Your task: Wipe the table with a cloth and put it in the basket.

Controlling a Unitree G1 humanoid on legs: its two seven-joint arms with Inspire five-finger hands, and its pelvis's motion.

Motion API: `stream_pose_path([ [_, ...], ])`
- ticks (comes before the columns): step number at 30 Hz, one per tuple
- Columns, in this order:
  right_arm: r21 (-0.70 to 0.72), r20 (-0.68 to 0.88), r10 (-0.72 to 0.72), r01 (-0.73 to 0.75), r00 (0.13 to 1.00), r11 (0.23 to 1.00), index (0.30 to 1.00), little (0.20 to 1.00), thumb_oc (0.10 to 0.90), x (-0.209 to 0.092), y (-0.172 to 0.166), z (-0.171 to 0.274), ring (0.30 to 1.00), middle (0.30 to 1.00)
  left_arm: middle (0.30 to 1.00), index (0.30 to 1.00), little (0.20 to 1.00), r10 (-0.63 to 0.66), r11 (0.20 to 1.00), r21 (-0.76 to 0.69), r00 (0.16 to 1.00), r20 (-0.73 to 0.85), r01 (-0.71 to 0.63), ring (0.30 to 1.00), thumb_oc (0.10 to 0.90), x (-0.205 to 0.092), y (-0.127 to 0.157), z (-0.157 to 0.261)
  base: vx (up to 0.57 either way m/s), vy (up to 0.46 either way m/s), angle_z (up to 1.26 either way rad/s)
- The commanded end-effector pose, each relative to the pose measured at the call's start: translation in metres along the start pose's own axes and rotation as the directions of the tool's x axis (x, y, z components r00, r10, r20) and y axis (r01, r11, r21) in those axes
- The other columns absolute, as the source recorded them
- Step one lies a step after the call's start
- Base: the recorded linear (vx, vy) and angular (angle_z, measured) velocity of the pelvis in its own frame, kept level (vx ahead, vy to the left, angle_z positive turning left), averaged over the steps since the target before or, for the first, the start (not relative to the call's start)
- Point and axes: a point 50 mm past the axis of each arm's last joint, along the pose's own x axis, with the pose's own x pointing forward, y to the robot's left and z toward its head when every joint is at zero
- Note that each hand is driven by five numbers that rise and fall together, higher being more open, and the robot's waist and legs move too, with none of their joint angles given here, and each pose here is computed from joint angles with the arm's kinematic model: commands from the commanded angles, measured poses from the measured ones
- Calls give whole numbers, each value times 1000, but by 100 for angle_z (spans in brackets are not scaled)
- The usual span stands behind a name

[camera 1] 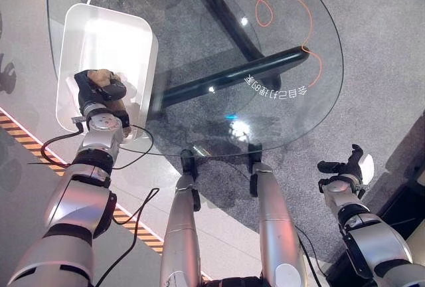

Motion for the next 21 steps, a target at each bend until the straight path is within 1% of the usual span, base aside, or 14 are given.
stream_pose_path([
  [1, -83, -19, -67, 65, 998, 994, 900, 900, 800, 3, -18, -24, 900, 900, 300, 300, 200, 172, 983, 38, 974, 148, -179, 300, 100, 21, 53, 43, 0, 0, 0],
  [4, -80, -20, -68, 67, 997, 995, 900, 900, 800, 3, -18, -24, 900, 900, 300, 300, 200, 161, 983, 64, 975, 154, -172, 300, 100, 21, 51, 45, 0, 0, 0],
  [8, -79, -8, -67, 66, 998, 995, 900, 900, 800, 3, -18, -21, 900, 900, 300, 300, 200, 170, 982, 59, 973, 156, -181, 300, 100, 22, 53, 48, 0, 0, 0],
  [9, -79, -8, -66, 65, 998, 995, 900, 900, 800, 3, -18, -21, 900, 900, 495, 495, 428, 174, 981, 57, 972, 156, -185, 495, 328, 22, 53, 48, 0, 0, 0],
  [10, -78, -6, -65, 65, 998, 995, 900, 900, 800, 3, -17, -20, 900, 900, 618, 618, 571, 174, 981, 55, 971, 164, -185, 618, 471, 22, 53, 49, 0, 0, 0],
  [11, -77, -6, -65, 65, 998, 995, 900, 900, 800, 3, -17, -20, 900, 900, 613, 613, 565, 174, 981, 55, 971, 166, -185, 613, 465, 21, 53, 50, 0, 0, 0],
  [12, -77, -4, -64, 63, 998, 995, 900, 900, 800, 3, -16, -20, 900, 900, 724, 724, 694, 178, 981, 51, 970, 167, -188, 724, 594, 22, 53, 51, 0, 0, 0],
  [13, -77, -3, -63, 63, 998, 995, 900, 900, 800, 2, -16, -19, 900, 900, 900, 900, 900, 182, 980, 49, 969, 168, -192, 900, 800, 21, 52, 51, 0, 0, 0],
  [21, -75, -5, -64, 63, 998, 995, 900, 900, 800, 2, -15, -19, 900, 900, 900, 900, 900, 182, 981, 42, 970, 164, -192, 900, 800, 21, 51, 50, 0, 0, 0],
])
